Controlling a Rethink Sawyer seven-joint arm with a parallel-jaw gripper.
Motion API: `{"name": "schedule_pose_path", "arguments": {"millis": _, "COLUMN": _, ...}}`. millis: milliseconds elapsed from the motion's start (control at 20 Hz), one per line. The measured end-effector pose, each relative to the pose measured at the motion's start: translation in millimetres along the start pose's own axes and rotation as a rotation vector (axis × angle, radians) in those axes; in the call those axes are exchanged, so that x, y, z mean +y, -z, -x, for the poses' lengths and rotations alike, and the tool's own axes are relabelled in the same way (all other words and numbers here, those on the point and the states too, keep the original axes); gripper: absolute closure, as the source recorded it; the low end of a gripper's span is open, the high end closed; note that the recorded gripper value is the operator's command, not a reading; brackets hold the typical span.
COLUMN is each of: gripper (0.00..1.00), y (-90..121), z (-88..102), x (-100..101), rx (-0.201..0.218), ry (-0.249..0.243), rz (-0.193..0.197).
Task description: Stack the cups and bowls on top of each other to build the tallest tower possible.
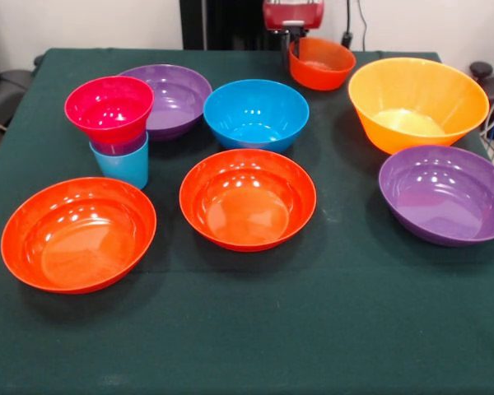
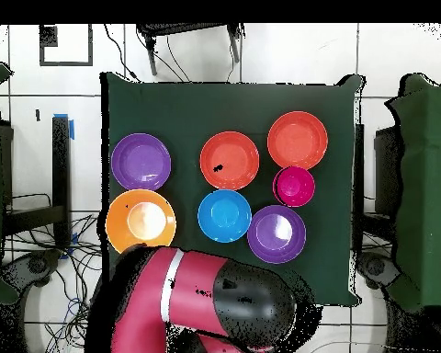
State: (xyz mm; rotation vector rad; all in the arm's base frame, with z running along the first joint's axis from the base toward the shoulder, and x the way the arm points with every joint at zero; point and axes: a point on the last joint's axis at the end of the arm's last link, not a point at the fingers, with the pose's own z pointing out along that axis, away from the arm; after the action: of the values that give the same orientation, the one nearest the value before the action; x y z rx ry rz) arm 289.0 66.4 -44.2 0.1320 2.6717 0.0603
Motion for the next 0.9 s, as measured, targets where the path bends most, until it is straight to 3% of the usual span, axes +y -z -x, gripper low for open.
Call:
{"name": "schedule_pose_path", "arguments": {"millis": 200, "gripper": 1.0, "y": 5, "z": 21.2, "x": -5, "rx": -0.045, "ry": -0.011, "rz": -0.004}}
{"name": "schedule_pose_path", "arguments": {"millis": 450, "gripper": 1.0, "y": 20, "z": 46.4, "x": -16, "rx": -0.072, "ry": -0.026, "rz": 0.005}}
{"name": "schedule_pose_path", "arguments": {"millis": 650, "gripper": 1.0, "y": 31, "z": 60.0, "x": -27, "rx": -0.069, "ry": -0.034, "rz": 0.017}}
{"name": "schedule_pose_path", "arguments": {"millis": 900, "gripper": 1.0, "y": 48, "z": 77.9, "x": -43, "rx": -0.035, "ry": -0.051, "rz": 0.04}}
